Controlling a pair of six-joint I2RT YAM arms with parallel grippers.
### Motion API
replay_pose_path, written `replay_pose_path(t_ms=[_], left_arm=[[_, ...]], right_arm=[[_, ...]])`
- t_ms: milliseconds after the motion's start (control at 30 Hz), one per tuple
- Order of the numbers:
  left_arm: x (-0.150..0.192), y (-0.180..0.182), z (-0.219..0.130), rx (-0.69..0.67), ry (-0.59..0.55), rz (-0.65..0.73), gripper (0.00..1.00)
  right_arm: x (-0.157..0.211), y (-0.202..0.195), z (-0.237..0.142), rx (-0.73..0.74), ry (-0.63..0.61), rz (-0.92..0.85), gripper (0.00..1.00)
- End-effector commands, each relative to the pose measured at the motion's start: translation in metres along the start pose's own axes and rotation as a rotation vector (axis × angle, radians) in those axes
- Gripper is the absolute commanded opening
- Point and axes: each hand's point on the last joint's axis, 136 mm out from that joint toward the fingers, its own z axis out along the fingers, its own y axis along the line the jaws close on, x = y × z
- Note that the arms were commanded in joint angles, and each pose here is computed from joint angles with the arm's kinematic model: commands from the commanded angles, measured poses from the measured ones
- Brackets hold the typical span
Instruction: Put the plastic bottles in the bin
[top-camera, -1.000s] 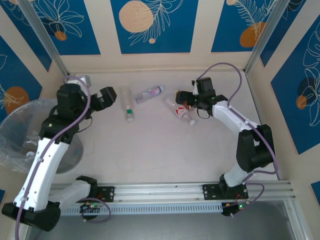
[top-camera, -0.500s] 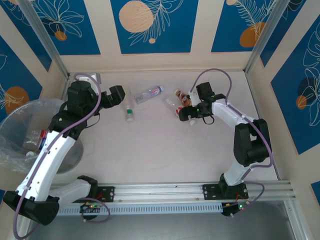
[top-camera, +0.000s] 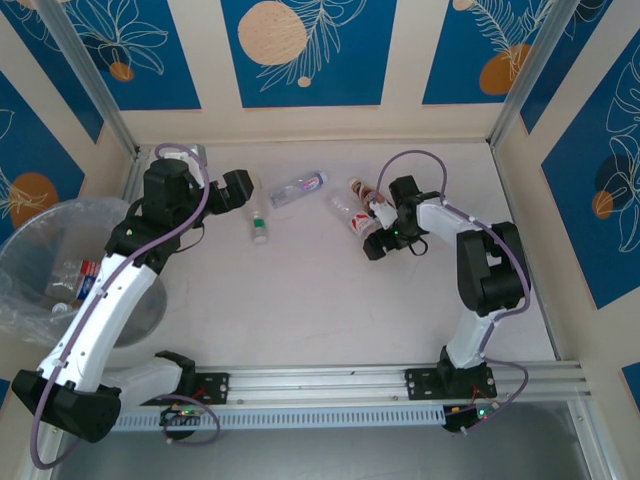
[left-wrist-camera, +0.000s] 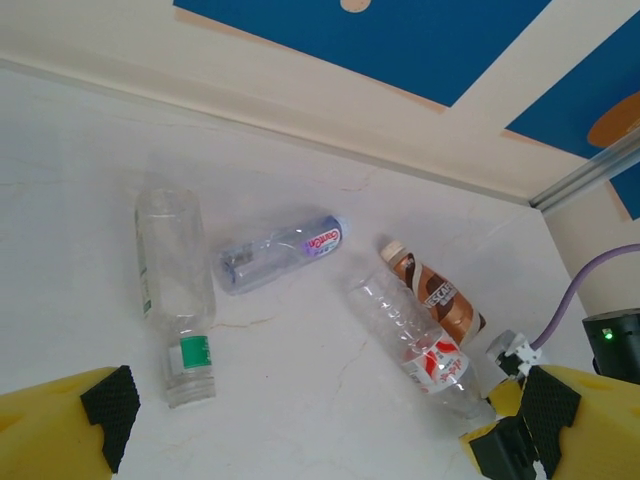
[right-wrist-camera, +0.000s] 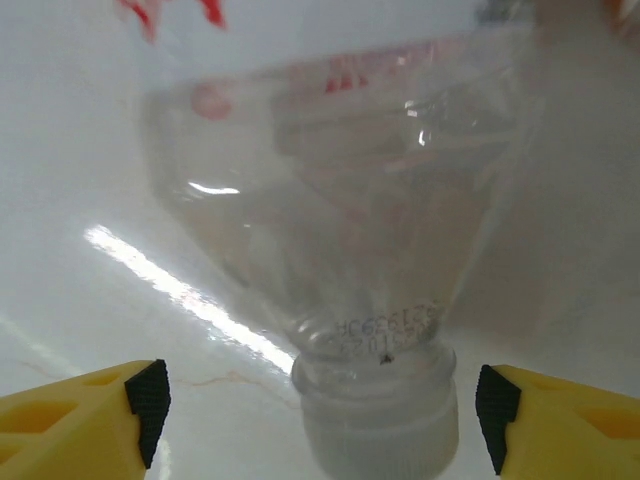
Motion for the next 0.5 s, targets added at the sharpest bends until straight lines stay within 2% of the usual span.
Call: replay_pose_path(t_ms=[0, 200, 467], left_arm=[[-0.001, 0.003, -0.004, -0.021, -0.025, -0.003, 0.99], [0.000, 0.007, -0.004, -0.038, -0.027, -0.003, 0.99], [0.004, 0.011, -0.001, -0.057, -0.011, 0.001, 0.99]], right_arm=[[0.000, -0.009, 0.006, 0.049, 0.029, -0.053, 0.82], [-0.001, -0.013, 0.018, 0.090, 0.065, -0.083, 0.75], [0.001, -0.015, 0.029, 0.132, 0.118, -0.116, 0.73]])
